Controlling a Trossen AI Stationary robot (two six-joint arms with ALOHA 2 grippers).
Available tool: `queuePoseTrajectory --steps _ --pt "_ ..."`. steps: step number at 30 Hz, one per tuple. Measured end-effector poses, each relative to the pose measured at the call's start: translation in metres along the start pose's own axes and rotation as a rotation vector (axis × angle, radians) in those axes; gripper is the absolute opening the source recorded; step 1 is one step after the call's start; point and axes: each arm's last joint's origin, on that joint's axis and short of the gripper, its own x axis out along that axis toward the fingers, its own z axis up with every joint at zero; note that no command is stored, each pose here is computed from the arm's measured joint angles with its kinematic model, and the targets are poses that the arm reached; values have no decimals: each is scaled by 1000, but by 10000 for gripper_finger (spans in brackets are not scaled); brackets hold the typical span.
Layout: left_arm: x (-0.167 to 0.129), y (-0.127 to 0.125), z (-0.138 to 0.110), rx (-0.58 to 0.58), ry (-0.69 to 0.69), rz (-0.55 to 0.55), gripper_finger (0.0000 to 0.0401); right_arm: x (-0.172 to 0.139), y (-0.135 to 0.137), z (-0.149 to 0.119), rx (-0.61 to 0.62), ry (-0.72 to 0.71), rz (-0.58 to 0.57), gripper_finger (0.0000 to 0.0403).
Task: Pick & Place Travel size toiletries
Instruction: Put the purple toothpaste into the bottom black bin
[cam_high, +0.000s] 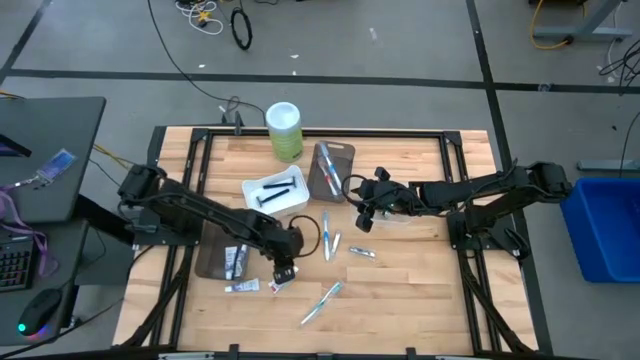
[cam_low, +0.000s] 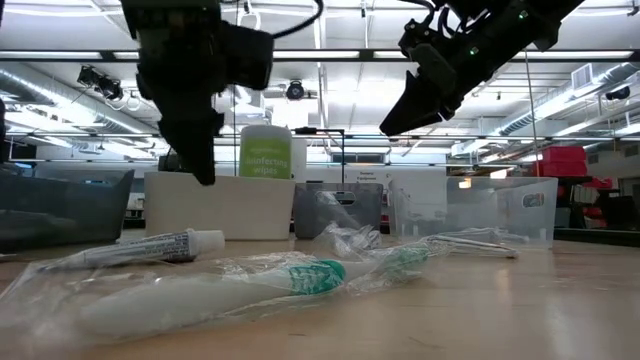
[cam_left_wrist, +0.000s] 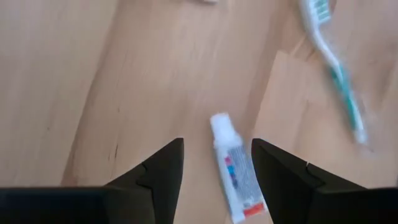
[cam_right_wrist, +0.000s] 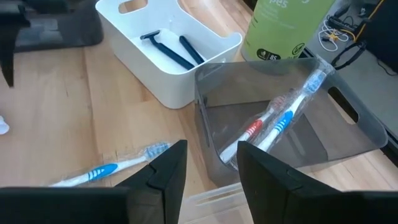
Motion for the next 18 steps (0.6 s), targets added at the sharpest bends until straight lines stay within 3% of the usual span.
queuePoseTrajectory --steps 8,18 --pt "26 -10 11 137 21 39 196 0 0 1 3 -7 2 149" --pt "37 -20 5 51 9 47 196 0 0 2 7 -17 4 145"
